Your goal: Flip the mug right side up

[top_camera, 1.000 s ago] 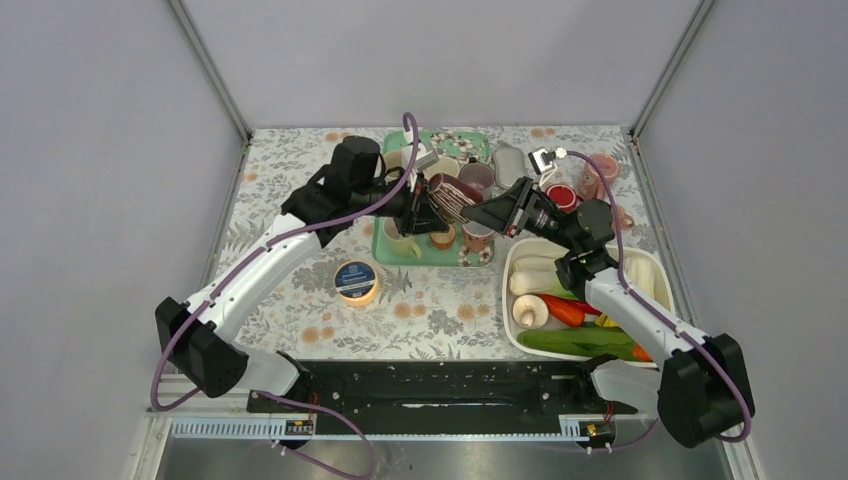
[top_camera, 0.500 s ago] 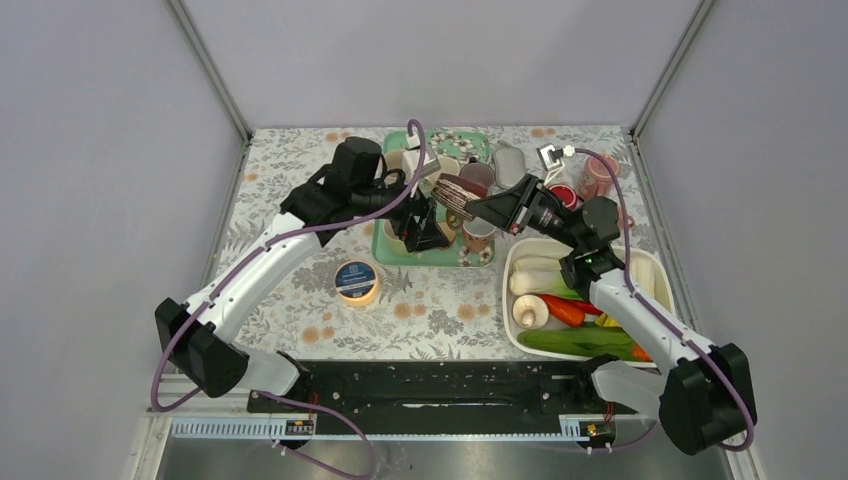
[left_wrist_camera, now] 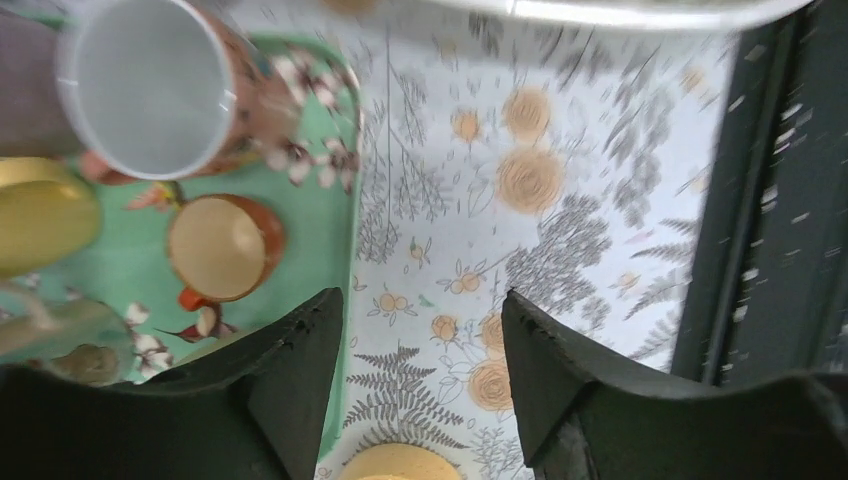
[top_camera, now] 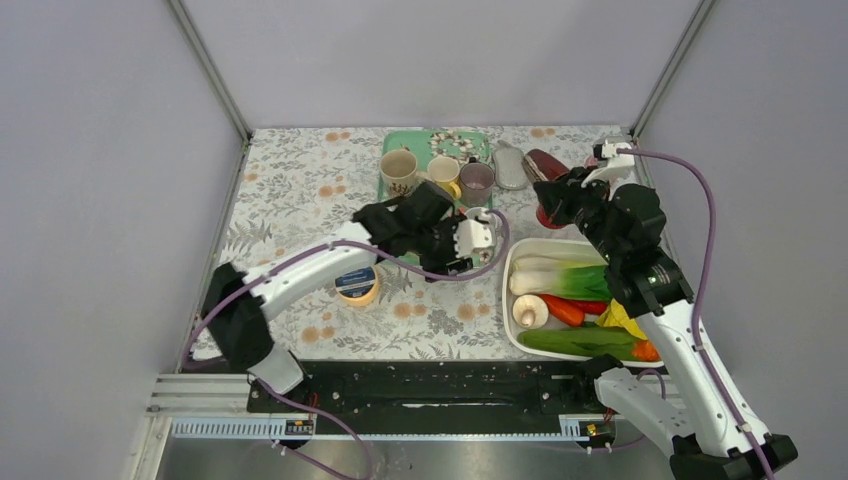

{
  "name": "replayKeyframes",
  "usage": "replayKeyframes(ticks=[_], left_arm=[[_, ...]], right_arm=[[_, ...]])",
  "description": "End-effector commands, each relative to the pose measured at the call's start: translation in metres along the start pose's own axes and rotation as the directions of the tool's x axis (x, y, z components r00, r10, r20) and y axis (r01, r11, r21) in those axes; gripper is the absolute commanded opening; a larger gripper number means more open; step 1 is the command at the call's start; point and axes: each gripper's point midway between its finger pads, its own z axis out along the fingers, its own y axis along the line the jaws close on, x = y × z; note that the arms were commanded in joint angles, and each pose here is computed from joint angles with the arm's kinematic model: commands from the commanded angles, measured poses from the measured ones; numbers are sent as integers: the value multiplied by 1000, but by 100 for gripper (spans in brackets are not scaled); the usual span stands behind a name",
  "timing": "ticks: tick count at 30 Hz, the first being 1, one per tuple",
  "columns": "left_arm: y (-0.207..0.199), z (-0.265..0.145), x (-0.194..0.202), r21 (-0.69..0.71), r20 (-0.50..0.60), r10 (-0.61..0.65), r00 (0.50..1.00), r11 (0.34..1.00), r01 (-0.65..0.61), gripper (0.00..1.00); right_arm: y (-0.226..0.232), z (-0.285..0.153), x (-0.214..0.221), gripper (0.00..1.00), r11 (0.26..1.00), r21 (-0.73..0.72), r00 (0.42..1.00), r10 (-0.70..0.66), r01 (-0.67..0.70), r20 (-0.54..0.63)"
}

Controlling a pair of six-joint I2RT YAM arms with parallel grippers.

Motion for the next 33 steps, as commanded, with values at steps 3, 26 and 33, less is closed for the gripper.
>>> replayKeyframes(ticks=[3,26,33], left_arm=[[34,50,56,-33,-277,123,953,990,-138,64],[60,118,113,-18,-435,111,894,991,-132,47],[56,126,123,8,-451,92,888,995,-99,41]], right_arm=[[-56,-26,0,0,938,273,977,-199,212,-75],[-49,-29,5,0,945,219,969,-228,243,-94],[-46,-32,3,0,947,208,969,-233,246,-84]])
